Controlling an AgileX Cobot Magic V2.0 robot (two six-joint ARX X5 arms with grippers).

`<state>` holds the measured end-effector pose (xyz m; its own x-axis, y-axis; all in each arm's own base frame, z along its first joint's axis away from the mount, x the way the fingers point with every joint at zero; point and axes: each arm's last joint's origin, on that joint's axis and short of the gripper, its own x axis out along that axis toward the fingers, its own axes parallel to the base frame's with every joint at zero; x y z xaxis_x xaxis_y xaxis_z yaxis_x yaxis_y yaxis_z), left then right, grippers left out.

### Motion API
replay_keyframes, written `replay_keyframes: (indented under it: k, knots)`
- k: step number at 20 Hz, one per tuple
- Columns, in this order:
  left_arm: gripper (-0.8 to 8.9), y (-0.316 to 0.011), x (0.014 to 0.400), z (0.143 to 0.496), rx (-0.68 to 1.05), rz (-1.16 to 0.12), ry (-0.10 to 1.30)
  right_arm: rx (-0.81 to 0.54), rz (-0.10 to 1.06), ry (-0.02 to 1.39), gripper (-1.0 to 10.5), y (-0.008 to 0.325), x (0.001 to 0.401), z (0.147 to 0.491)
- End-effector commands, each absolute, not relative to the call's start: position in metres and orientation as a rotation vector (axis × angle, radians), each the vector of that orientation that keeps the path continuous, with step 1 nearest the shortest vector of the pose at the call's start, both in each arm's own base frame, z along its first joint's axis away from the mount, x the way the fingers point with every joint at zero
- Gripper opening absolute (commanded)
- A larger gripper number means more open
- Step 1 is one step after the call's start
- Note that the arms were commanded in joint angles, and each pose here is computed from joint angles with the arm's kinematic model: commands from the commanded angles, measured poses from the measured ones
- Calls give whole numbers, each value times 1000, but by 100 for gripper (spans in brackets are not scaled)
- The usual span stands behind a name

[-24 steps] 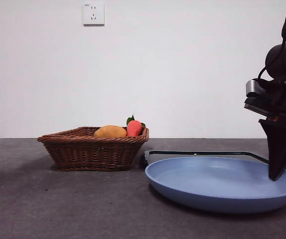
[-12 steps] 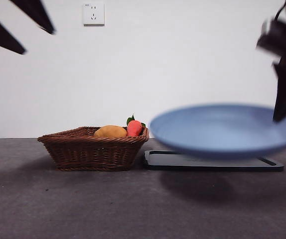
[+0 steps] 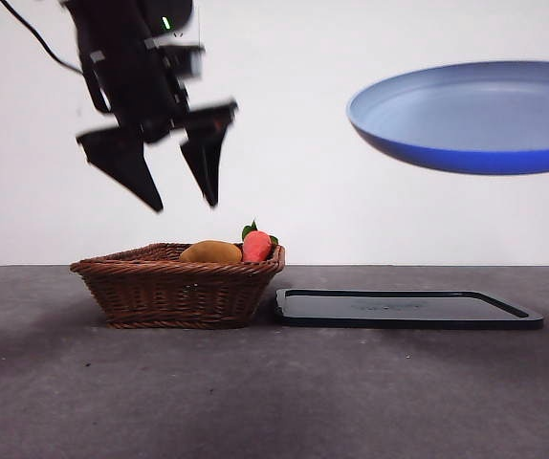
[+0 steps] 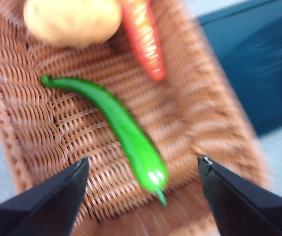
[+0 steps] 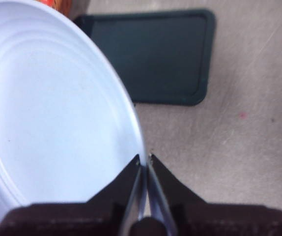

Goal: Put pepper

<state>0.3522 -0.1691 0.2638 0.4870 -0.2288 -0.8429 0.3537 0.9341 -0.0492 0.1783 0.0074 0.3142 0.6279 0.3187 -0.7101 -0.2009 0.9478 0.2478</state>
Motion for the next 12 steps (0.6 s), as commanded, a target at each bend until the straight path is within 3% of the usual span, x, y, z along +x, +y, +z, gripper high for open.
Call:
replay_keyframes:
  k: [1,6,12]
  knots:
    - [387,-179,369,246,149,-327,1039,163,301,815,6,7,179,320]
    - [387,-185,383,208,137,-274,1109,164,301,822,6,7,178,320]
    - [357,-192,388,190,122,-267,1120,164,303,822,6,7,178,320]
